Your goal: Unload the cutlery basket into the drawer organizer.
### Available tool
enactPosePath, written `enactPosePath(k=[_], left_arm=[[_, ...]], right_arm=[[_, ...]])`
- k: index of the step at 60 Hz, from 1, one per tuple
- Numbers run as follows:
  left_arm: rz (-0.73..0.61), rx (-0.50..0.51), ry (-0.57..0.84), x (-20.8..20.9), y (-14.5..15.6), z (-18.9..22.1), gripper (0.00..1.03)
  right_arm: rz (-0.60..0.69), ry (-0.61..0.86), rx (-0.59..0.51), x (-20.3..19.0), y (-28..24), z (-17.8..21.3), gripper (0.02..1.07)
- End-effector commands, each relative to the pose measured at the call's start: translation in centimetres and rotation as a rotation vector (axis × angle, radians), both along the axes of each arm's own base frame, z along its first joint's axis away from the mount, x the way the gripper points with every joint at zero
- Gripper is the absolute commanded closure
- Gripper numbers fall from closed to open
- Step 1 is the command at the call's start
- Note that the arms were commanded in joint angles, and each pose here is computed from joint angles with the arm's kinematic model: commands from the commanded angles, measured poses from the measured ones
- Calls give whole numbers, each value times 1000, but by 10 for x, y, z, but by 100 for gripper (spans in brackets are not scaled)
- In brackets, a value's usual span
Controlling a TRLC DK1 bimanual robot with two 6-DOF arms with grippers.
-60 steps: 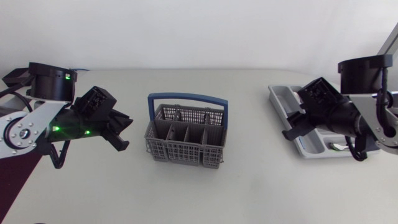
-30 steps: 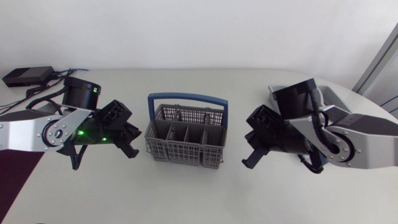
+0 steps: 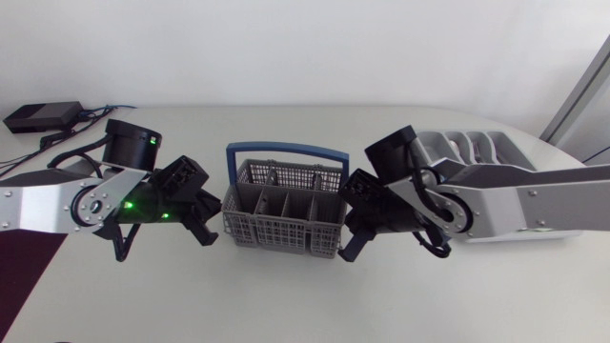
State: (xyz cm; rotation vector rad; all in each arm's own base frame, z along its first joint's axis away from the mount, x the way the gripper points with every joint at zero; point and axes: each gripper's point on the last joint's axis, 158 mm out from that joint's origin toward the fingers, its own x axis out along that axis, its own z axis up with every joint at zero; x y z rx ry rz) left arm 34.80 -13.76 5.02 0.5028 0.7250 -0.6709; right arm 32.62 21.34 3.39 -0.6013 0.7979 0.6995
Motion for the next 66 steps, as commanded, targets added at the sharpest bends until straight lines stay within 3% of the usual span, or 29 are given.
enactPosePath(k=[1, 27, 66], left_arm=[[-37, 2, 18, -3, -8, -8, 82], [-79, -6, 23, 0, -28, -8, 82], [-67, -14, 1, 2, -25, 1, 82]], right_arm=[[-16, -3, 22, 11, 10, 3, 102], [-52, -33, 22, 41, 6, 12, 102], [-54, -49, -28, 17, -2, 11, 102]])
